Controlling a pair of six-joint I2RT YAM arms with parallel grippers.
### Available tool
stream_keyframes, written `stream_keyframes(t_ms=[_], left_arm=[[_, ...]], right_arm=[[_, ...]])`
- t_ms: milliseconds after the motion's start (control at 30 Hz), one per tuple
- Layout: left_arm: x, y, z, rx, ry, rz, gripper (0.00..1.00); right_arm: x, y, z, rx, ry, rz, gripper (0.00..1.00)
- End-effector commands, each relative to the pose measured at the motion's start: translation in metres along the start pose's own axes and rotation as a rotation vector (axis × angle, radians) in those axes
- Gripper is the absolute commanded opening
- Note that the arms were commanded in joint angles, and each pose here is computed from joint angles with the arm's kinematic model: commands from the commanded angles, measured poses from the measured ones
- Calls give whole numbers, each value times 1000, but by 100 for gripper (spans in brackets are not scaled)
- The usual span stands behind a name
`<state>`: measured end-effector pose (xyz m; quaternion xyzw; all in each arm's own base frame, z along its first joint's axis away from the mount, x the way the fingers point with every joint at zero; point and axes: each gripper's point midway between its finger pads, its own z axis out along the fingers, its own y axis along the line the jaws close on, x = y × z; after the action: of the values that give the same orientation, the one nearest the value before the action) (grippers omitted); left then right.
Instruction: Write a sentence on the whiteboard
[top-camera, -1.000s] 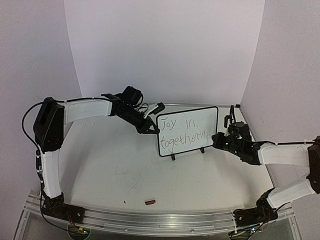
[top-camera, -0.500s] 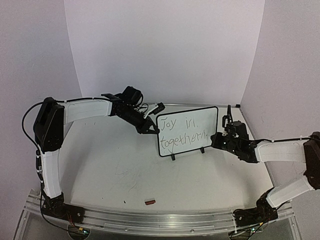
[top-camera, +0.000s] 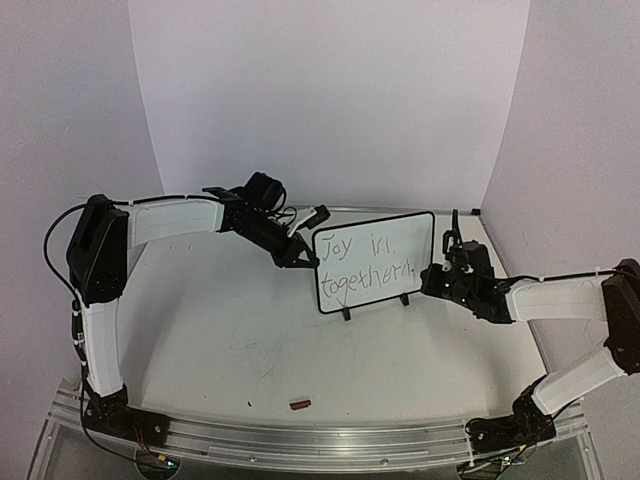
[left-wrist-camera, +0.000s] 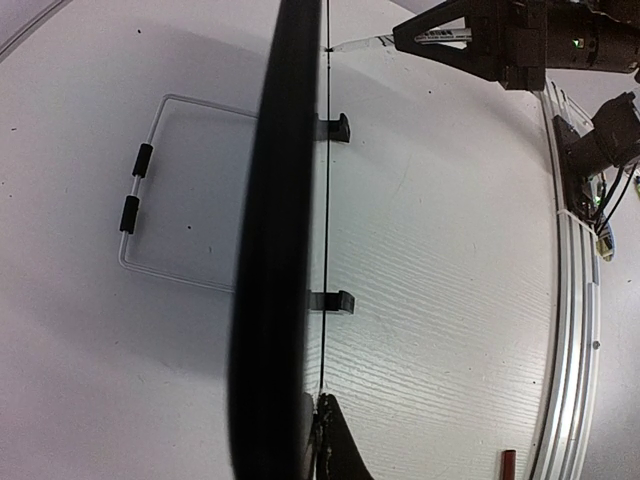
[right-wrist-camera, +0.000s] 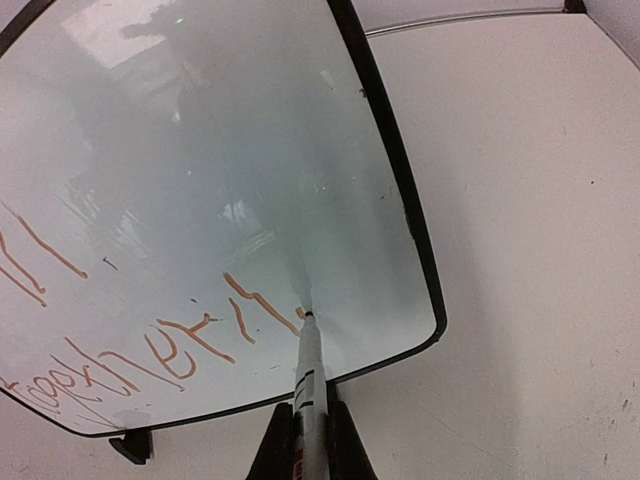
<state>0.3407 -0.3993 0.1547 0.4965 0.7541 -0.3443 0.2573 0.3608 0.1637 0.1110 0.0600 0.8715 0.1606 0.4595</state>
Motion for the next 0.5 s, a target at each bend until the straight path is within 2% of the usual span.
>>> stream_keyframes(t_ms=[0,467], left_arm=[[-7,-1,-14,-44,-9,38,0],[-7,0,-14,-44,-8,36,0]], right_arm=[[-30,5,-3,12,-93,5,0],[-41,11,-15,-19,-123,-6,0]])
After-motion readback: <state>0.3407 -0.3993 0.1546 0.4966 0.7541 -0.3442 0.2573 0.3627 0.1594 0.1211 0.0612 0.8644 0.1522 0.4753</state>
